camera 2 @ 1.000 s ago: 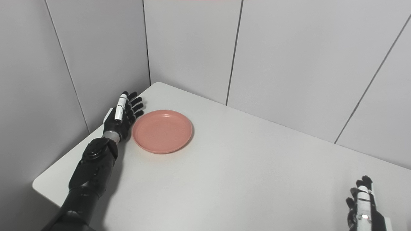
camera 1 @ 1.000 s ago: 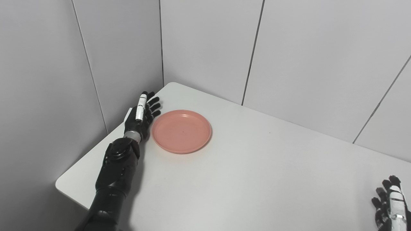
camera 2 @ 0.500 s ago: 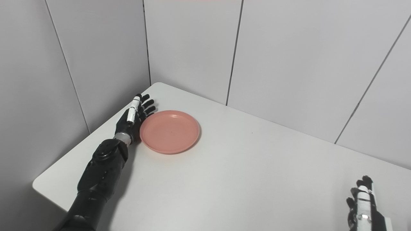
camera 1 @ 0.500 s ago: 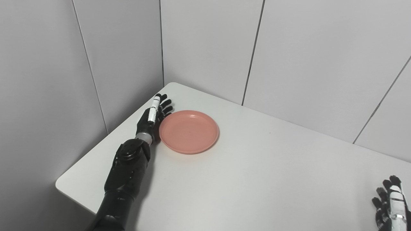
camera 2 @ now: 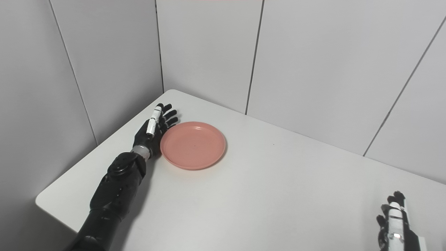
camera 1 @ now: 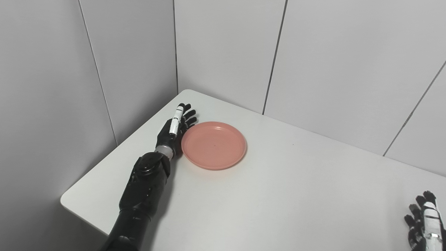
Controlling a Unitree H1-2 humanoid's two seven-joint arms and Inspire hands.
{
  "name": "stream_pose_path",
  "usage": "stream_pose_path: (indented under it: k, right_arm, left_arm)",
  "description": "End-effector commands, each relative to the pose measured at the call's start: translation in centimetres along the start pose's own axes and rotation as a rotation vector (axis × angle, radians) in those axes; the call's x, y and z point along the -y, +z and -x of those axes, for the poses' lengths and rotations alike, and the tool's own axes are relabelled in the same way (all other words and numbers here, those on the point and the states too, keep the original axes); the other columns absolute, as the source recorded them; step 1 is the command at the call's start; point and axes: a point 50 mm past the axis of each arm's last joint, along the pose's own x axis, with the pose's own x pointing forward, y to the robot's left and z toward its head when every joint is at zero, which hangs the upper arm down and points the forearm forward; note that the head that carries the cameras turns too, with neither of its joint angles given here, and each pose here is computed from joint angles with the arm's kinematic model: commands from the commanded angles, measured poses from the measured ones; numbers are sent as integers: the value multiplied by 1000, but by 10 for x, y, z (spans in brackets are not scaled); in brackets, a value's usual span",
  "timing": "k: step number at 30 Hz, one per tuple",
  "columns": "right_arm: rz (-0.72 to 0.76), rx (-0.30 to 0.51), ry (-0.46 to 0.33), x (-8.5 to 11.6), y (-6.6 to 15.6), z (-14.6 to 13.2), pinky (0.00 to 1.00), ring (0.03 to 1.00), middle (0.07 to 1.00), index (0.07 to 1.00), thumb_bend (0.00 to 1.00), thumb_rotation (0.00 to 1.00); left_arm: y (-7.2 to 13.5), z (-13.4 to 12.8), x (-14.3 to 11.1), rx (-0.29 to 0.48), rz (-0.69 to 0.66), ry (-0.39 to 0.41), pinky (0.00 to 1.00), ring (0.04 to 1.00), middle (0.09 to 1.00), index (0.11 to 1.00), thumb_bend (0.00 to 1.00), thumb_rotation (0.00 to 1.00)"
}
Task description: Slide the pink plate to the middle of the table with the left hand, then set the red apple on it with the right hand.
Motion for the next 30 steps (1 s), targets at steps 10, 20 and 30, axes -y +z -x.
stream_pose_path:
  k: [10, 20, 30]
  right_arm:
    - [-30, 86, 40, -1, 13, -6, 1000, 1000, 1000, 1000, 0, 1000]
    - [-26, 81, 31, -1, 10, -7, 1000, 1000, 1000, 1000, 7, 1000]
    - [-17, 86, 33, 0, 7, -8, 1000, 1000, 1000, 1000, 24, 1000]
  left_arm:
    - [-2, -10, 39, -23, 0, -108, 929, 915, 913, 894, 310, 1000]
    - [-13, -11, 64, -37, -14, -178, 931, 918, 919, 899, 332, 1000]
    - [-22, -10, 79, -60, -10, -222, 944, 922, 924, 901, 331, 1000]
